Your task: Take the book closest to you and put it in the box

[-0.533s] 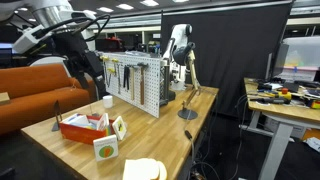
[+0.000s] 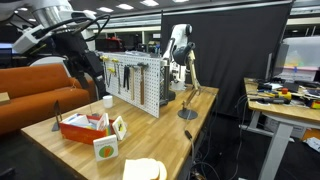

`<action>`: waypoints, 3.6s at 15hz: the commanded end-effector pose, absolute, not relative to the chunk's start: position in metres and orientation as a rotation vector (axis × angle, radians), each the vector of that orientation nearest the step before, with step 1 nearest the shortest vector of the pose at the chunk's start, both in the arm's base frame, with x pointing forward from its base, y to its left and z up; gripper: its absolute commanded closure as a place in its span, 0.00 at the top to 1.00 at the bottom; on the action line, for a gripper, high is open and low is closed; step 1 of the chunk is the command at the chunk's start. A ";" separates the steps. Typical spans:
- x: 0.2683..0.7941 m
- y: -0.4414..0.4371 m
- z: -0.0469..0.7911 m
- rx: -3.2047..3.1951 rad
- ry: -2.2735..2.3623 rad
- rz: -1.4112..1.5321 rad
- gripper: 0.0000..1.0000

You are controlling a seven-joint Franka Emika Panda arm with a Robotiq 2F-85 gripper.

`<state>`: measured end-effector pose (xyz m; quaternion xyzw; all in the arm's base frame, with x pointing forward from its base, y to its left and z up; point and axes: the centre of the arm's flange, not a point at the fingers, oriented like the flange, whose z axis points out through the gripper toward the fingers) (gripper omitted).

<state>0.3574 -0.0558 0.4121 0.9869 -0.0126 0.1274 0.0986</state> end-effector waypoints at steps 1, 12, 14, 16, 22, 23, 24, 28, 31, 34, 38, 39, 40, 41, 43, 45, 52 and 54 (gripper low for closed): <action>0.357 -0.056 0.412 2.920 -0.037 0.377 1.00; 0.392 -0.025 0.386 2.926 -0.050 0.376 1.00; 0.408 -0.015 0.370 2.926 -0.098 0.351 1.00; 0.425 -0.009 0.351 2.935 -0.181 0.298 1.00; 0.440 -0.005 0.320 2.973 -0.294 0.188 1.00; 0.443 -0.005 0.318 2.975 -0.300 0.182 1.00; 0.444 -0.005 0.318 2.974 -0.302 0.184 1.00; 0.444 -0.005 0.321 2.973 -0.304 0.191 1.00; 0.454 -0.008 0.316 2.971 -0.392 0.149 1.00; 0.470 -0.019 0.299 2.989 -0.484 0.075 1.00; 0.490 -0.034 0.256 2.997 -0.514 -0.044 1.00; 0.494 -0.037 0.244 2.998 -0.524 -0.079 1.00; 0.497 -0.040 0.234 2.993 -0.535 -0.102 1.00; 0.500 -0.043 0.224 2.994 -0.538 -0.128 1.00; 0.504 -0.046 0.205 3.011 -0.543 -0.183 1.00; 0.507 -0.046 0.186 3.021 -0.550 -0.231 1.00; 0.509 -0.049 0.146 3.033 -0.610 -0.362 1.00; 0.510 -0.051 0.142 3.032 -0.631 -0.382 1.00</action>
